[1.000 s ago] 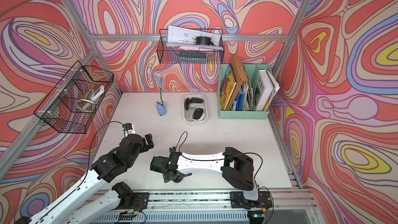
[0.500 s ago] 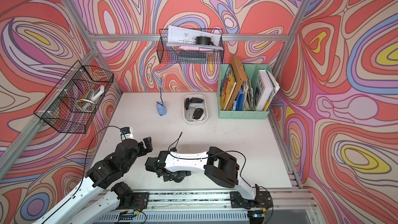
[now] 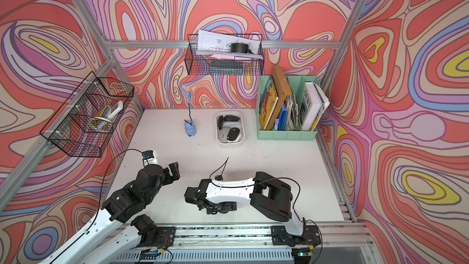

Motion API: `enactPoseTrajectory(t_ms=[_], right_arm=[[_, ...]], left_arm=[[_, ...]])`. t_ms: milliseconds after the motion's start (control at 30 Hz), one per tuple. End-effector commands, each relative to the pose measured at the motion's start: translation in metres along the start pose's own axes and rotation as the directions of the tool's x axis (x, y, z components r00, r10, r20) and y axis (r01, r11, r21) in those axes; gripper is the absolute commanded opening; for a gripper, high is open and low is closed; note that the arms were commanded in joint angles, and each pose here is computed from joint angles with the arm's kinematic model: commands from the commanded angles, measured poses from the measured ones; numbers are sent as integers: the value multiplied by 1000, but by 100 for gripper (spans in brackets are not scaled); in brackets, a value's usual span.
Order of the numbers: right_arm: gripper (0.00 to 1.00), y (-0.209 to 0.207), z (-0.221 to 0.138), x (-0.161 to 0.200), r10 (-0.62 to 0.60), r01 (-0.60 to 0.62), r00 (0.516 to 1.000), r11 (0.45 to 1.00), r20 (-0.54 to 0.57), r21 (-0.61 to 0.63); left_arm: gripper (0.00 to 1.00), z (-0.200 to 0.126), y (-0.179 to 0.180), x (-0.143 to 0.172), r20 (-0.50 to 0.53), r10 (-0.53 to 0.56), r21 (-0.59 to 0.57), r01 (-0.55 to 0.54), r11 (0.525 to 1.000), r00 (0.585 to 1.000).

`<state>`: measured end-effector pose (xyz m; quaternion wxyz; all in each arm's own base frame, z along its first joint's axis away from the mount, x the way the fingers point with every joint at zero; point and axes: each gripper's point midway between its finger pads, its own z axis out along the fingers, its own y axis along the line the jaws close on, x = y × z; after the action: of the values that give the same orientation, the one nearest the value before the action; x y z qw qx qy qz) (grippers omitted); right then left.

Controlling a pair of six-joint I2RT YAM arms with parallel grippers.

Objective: Put the mouse in the storage box
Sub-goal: Pick up the mouse from the center of the board, then place the mouse in the storage box.

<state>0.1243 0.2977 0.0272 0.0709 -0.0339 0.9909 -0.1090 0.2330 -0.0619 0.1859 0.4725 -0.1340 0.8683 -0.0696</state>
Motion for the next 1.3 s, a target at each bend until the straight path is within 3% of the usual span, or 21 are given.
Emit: enactPoseTrajectory(t_ms=[0,200,400,767,967,1067,1267], right_arm=[[82,6,-5,-11,56,-53,998,994,29,-98],[72,4,2,-17,99,-91,994,979,37,-181],[57,-3,-3,-24,109,-95,991,981,76,-169],[53,-25,-46,-66,174,-127,961,968,215,-215],[53,-47,-84,-138,199,-110,928,953,314,-281],[53,-59,-103,-184,174,-76,904,964,390,-254],[53,-73,-96,-273,189,-78,901,956,391,-282]], left_arm=[[99,3,2,2,-2,4,-14,-4,1000,1000],[99,6,1,5,-16,6,-14,-6,1000,1000],[99,7,2,8,-19,-1,-21,1,1000,1000],[99,10,6,10,-15,-13,-36,13,999,1000],[99,10,8,10,-6,-12,-47,12,999,1000],[99,10,11,9,1,-10,-62,10,998,1000],[99,10,19,5,44,-10,-97,14,995,999]])
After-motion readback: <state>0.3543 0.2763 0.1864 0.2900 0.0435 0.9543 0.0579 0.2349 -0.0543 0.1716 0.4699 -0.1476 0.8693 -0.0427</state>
